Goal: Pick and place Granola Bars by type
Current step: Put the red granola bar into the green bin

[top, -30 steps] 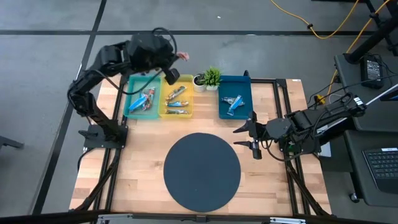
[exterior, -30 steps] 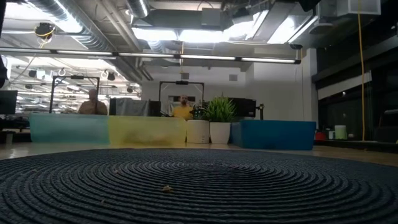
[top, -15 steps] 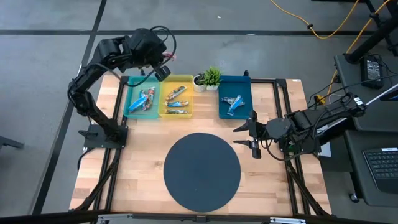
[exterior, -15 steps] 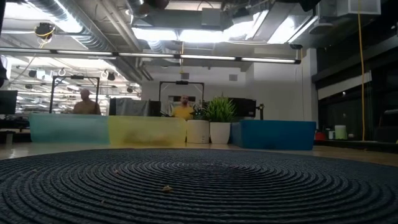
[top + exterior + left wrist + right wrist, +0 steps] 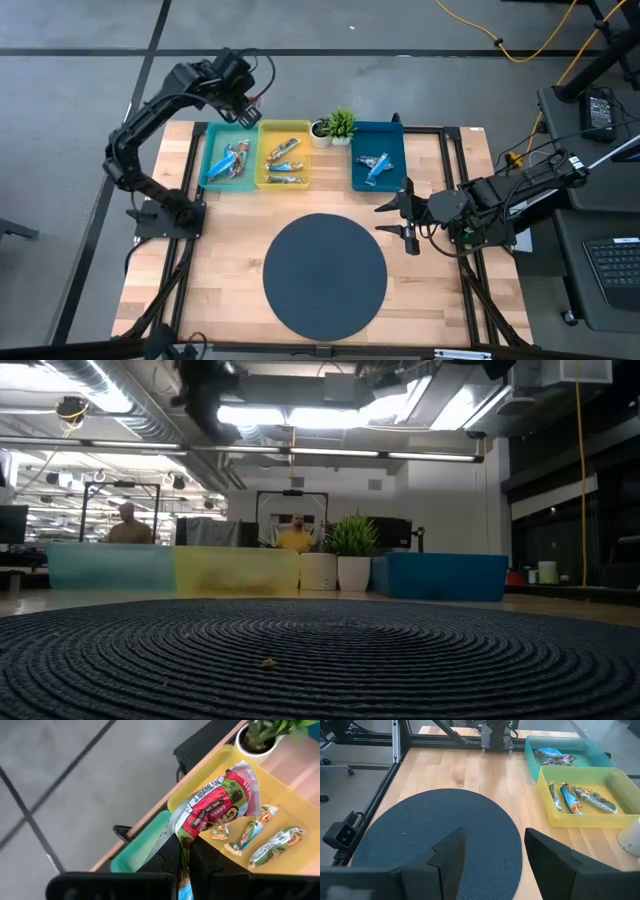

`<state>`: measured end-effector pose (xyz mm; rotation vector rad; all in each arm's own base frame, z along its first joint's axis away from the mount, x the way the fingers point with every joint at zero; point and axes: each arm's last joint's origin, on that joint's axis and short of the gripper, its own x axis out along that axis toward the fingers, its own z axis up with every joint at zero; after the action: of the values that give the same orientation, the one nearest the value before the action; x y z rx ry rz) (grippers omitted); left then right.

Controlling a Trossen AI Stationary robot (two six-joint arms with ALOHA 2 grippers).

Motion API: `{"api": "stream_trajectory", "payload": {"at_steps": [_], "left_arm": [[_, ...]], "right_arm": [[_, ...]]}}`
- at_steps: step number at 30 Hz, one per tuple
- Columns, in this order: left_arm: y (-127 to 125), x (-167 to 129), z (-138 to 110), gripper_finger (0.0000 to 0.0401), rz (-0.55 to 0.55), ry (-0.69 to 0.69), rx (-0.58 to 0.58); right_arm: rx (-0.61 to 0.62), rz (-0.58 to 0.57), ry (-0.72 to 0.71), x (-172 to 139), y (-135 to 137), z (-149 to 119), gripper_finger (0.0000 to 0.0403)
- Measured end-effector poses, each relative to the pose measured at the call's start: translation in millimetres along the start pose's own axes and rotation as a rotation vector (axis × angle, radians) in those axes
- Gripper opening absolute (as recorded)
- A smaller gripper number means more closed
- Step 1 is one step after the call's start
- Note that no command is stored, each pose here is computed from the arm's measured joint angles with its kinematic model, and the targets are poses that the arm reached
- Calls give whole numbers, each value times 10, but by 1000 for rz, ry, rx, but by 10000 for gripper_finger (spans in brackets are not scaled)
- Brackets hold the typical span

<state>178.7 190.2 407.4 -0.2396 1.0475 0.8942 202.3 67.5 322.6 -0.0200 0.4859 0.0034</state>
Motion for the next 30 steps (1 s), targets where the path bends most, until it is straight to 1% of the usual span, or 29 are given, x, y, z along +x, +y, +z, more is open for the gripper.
{"api": "stream_trajectory", "payload": {"at_steps": [5,9,12,16,21,24,30], "left_arm": [[89,345,-250,11,-35,18,-103],[107,570,-444,9,-47,58,-142],[124,693,-564,8,-42,98,-156],[165,809,-664,11,-31,134,-178],[237,969,-767,9,-11,147,-199],[283,1106,-854,8,-1,148,-236],[304,1364,-1082,9,-22,178,-327]], "right_arm": [[1,0,0,0,0,0,206],[4,0,0,0,0,0,206],[-1,0,0,0,0,0,206],[0,0,0,0,0,0,206],[0,-1,0,0,0,0,206],[14,-17,-2,0,-5,0,206],[25,-25,-4,1,-7,1,206]]}}
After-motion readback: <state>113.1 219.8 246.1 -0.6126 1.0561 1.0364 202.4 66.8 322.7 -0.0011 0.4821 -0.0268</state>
